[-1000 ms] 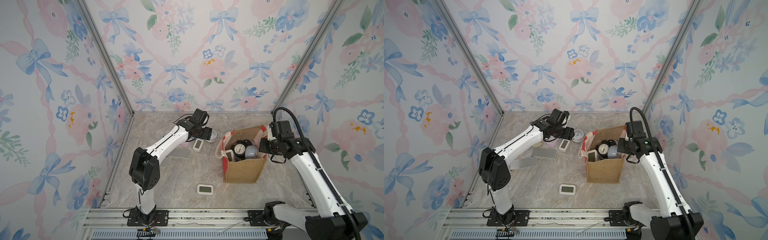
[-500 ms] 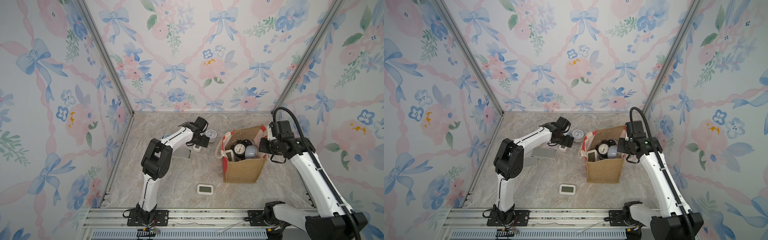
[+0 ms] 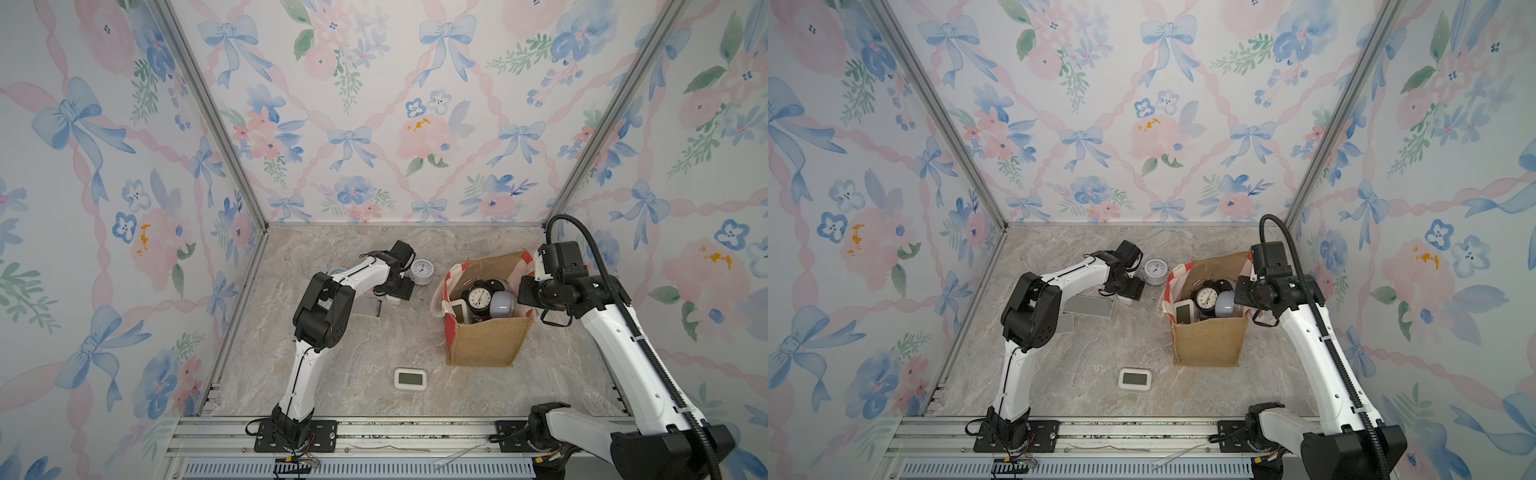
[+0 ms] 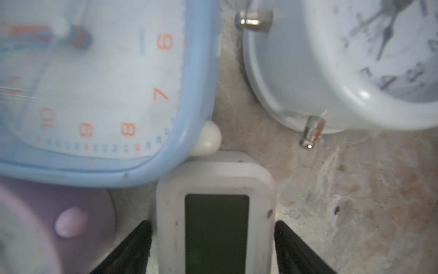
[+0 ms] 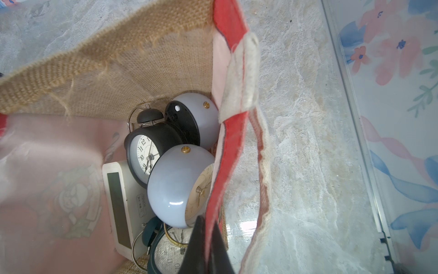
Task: Put the alarm clock into the canvas bag
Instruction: Pick up the alarm from the center of the board.
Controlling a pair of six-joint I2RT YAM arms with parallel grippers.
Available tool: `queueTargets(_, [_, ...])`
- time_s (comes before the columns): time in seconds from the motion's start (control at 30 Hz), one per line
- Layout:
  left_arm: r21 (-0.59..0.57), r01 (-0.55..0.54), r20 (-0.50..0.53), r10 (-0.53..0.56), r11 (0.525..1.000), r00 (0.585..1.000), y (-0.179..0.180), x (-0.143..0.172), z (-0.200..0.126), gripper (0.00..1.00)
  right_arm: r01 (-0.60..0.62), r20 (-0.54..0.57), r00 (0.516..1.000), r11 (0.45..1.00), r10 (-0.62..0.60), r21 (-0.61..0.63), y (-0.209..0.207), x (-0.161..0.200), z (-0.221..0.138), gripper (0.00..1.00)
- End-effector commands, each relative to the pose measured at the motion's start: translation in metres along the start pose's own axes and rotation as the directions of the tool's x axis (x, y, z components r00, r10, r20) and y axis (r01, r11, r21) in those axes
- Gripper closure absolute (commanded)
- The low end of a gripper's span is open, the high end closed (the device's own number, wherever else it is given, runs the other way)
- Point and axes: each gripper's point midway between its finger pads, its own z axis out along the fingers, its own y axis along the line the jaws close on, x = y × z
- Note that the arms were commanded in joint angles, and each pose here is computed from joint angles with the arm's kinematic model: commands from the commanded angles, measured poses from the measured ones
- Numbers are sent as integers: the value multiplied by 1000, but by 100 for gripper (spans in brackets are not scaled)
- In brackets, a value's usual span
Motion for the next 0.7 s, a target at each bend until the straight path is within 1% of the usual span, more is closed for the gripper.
queueTargets(0.0, [2,-1,-55,1,1000,998,3,13,16,25,-4,56,998,1000,5,-8,-2,-8,-9,100])
queueTargets(0.37, [7,0,-31,0,1000,1000,1,9,4,42,-8,58,998,1000,8,-8,-2,-7,-10,99])
queueTargets(0.53, [11,4,0,-4,1000,1000,1,3,-12,47,-8,60,998,1000,8,-8,-2,-7,-11,99])
queueTargets(0.67, [30,4,36,-5,1000,999,-3,-3,-32,50,-7,61,998,1000,8,-9,-2,-7,-11,99])
